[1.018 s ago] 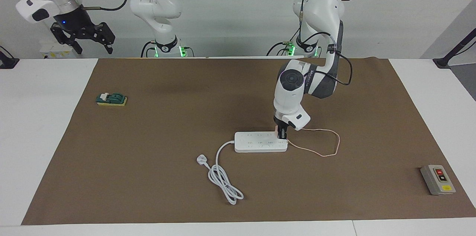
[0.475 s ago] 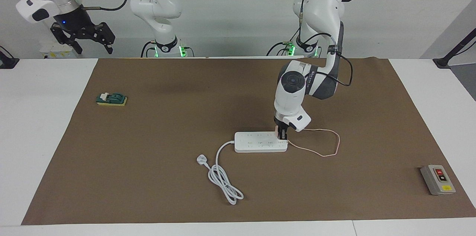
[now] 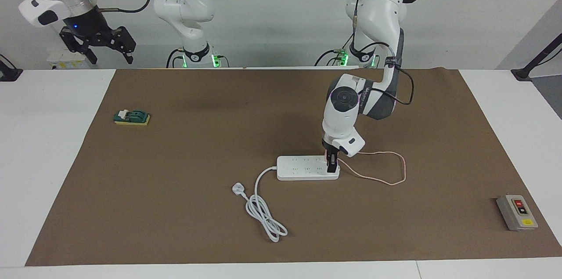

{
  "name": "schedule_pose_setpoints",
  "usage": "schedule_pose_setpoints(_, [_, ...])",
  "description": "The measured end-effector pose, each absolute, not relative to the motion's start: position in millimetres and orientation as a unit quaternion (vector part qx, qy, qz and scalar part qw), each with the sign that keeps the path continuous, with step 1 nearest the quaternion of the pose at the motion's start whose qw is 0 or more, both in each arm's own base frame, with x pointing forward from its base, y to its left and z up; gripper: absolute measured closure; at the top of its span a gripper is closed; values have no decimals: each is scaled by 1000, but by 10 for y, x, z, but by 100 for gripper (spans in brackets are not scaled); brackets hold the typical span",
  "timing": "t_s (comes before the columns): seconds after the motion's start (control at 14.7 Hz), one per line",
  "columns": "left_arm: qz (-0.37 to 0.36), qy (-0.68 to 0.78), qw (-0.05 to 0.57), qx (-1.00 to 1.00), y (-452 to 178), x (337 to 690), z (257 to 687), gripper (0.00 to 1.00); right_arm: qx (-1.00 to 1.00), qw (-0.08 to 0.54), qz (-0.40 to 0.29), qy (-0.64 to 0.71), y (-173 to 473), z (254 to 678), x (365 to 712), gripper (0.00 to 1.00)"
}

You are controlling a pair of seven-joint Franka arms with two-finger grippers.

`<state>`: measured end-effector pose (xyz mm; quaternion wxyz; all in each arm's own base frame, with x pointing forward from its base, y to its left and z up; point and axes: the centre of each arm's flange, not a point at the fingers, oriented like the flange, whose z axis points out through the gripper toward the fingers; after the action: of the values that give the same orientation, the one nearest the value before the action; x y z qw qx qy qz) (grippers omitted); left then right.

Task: Plug charger into power strip

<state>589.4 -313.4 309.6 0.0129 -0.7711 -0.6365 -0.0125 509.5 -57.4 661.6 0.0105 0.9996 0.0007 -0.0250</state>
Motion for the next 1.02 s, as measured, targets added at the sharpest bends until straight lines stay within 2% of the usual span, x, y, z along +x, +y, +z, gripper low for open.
schedule_pose_setpoints(0.14, [-13, -636, 11, -771, -3133, 5895, 3096, 8, 1000, 10, -25, 1, -574, 6616, 5095, 0])
schedule_pose_setpoints(0.2, [-13, -636, 11, -771, -3133, 5896, 3097, 1, 1000, 10, -25, 1, -574, 6616, 5095, 0])
schedule_pose_setpoints(1.02, [-18, -637, -2, -771, -3132, 5916, 3098, 0, 1000, 10, -25, 1, -574, 6616, 5095, 0])
